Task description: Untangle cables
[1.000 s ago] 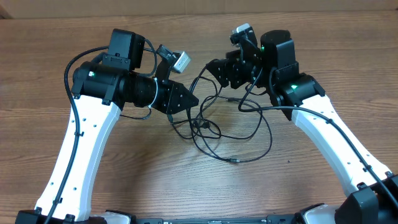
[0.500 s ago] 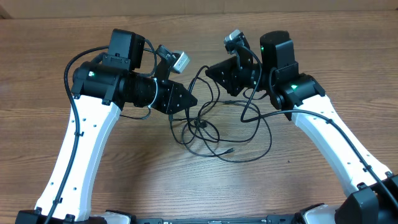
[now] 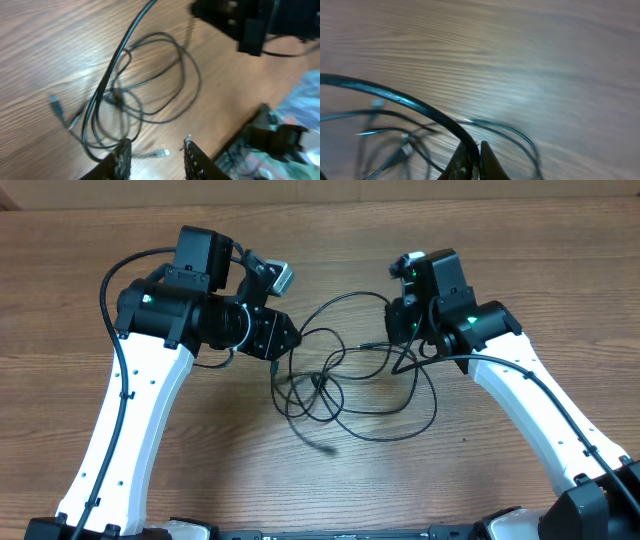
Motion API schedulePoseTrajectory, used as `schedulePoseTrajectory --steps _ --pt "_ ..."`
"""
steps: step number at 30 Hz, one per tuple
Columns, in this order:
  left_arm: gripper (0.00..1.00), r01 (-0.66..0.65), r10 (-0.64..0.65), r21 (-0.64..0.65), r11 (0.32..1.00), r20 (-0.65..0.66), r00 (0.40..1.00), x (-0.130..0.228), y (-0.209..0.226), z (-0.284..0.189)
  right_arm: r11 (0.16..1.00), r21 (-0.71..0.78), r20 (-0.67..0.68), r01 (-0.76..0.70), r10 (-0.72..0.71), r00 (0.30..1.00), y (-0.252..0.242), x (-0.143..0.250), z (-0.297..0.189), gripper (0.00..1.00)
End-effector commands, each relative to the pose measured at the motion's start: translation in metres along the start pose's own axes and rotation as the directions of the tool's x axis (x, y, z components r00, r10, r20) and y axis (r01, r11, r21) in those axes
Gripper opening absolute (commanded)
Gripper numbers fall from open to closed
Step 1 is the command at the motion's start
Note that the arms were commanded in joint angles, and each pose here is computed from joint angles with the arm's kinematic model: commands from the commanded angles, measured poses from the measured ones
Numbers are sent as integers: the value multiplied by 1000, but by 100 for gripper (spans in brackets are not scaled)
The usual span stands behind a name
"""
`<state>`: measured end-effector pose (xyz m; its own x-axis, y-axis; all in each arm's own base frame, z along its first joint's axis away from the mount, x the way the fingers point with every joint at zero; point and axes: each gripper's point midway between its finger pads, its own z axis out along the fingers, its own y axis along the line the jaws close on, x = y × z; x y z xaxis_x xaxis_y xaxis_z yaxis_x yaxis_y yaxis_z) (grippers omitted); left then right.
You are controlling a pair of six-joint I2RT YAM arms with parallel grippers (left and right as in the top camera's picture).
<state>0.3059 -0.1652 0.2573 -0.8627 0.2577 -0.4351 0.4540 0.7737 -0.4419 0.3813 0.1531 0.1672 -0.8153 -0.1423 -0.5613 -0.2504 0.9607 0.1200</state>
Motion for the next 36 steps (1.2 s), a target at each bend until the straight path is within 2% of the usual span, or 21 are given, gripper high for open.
schedulePoseTrajectory --steps 1,7,11,15,20,24,27,29,31,36 --pt "27 -5 9 -103 995 33 999 -7 13 -9 981 165 47 -106 100 994 -29 -9 -7 4" --pt "28 -8 12 -109 994 39 999 -10 14 -8 983 148 121 -113 96 988 -25 -28 -39 4" --pt "28 -5 9 -109 994 36 999 -10 16 -5 976 166 307 -141 84 948 -27 -77 -108 4" --pt "29 12 -9 -108 994 31 999 -12 19 -1 965 175 509 -194 80 857 -31 -122 -196 4" --pt "28 45 -44 -107 993 11 999 -12 24 9 970 152 669 -190 41 742 -27 -153 -283 4" --pt "28 59 -60 -95 994 -11 998 -12 27 18 972 115 747 -205 51 663 -24 -166 -327 4" --pt "28 64 -66 -95 993 -22 998 -11 29 21 971 106 773 -213 54 632 -25 -170 -342 4" --pt "28 63 -66 -93 994 -29 997 -10 29 23 970 114 763 -216 54 644 -28 -168 -339 4" --pt "28 61 -65 -93 994 -31 997 -10 28 24 968 136 721 -211 50 691 -29 -160 -325 5" --pt "28 62 -66 -101 993 -34 997 -9 30 24 956 242 469 -164 33 883 -39 -114 -263 33"
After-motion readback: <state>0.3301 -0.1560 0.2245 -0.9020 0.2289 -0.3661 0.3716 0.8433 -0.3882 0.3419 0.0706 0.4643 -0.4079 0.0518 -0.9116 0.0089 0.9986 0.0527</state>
